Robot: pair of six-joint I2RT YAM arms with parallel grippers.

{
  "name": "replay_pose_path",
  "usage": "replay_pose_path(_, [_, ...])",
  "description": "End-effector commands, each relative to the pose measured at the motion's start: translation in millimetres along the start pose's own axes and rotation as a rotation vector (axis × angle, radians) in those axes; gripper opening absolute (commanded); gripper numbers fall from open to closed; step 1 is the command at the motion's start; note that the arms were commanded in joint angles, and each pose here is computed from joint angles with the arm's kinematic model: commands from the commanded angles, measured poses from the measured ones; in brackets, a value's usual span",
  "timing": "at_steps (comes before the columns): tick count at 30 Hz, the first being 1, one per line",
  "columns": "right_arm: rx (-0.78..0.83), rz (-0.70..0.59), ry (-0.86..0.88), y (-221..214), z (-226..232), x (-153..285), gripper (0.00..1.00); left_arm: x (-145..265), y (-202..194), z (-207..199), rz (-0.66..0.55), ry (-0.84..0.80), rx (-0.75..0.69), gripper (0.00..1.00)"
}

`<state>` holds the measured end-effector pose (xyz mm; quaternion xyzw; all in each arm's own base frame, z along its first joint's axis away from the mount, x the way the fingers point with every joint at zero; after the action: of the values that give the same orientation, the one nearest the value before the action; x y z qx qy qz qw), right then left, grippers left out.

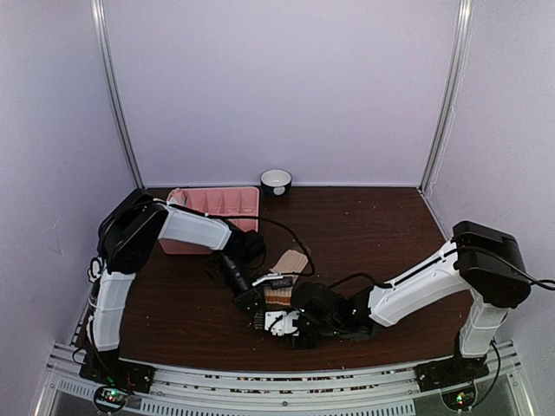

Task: Roll the socks
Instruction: Roll the sock at the center of the board.

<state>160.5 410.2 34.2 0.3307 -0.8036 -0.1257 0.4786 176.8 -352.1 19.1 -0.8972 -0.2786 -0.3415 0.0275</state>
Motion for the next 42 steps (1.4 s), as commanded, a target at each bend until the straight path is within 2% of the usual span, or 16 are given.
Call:
replay_pose_path(1, [-0.051, 0.086, 0.117, -30, 27, -9, 0.27, -9, -25, 29, 0.096, 0.071, 0.043, 0.01])
replay_pose_path(3, [-0.093, 0.103, 0.149, -37, 32, -12, 0.21, -6, -23, 27, 0.087, 0.077, 0.028, 0.06])
replay_pose_path(7, [-0.221, 0.135, 0.235, -55, 46, -19, 0.09, 9, -13, 21, 0.036, 0.113, -0.019, 0.24])
replay_pose_path(10, [-0.306, 0.133, 0.298, -60, 60, -21, 0.01, 27, -3, 12, -0.036, 0.151, -0.076, 0.30])
replay_pose_path(15, [-0.440, 0.085, 0.376, -52, 74, -17, 0.00, 59, 11, 6, -0.145, 0.293, -0.168, 0.40])
replay_pose_path(20, [-0.610, 0.022, 0.447, -43, 83, -9, 0.00, 83, 14, -7, -0.257, 0.426, -0.300, 0.42])
replay_pose_path(23, [-0.721, -0.012, 0.470, -43, 83, -5, 0.00, 93, 12, -13, -0.306, 0.483, -0.366, 0.48])
replay_pose_path(25, [-0.814, -0.033, 0.472, -45, 78, -4, 0.00, 98, 10, -19, -0.332, 0.502, -0.402, 0.57])
replay_pose_path(27, [-0.911, -0.039, 0.499, -48, 75, -5, 0.00, 101, 10, -24, -0.338, 0.508, -0.427, 0.83])
replay_pose_path(28, [-0.955, -0.043, 0.521, -49, 74, -6, 0.00, 99, 10, -27, -0.327, 0.515, -0.441, 0.84])
replay_pose_path(31, [-1.068, -0.023, 0.583, -52, 72, -12, 0.00, 82, 8, -34, -0.270, 0.534, -0.510, 0.83])
replay_pose_path(34, [-1.149, -0.003, 0.608, -58, 68, -16, 0.00, 62, 4, -36, -0.210, 0.538, -0.559, 0.76])
replay_pose_path(42, [-1.335, 0.027, 0.669, -69, 68, -22, 0.00, 28, -5, -40, -0.182, 0.488, -0.615, 0.62])
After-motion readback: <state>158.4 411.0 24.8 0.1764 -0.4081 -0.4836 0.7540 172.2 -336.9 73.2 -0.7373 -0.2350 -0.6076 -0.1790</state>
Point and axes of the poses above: each gripper's point midway between its finger pads, its own x axis back along the fingers, its own z axis along the line the jaws close on, y = z × x, the point moved 1 cm from there along x, back along the fingers, and after that the axes turned 14 degrees about x, right-handed, at the moved point
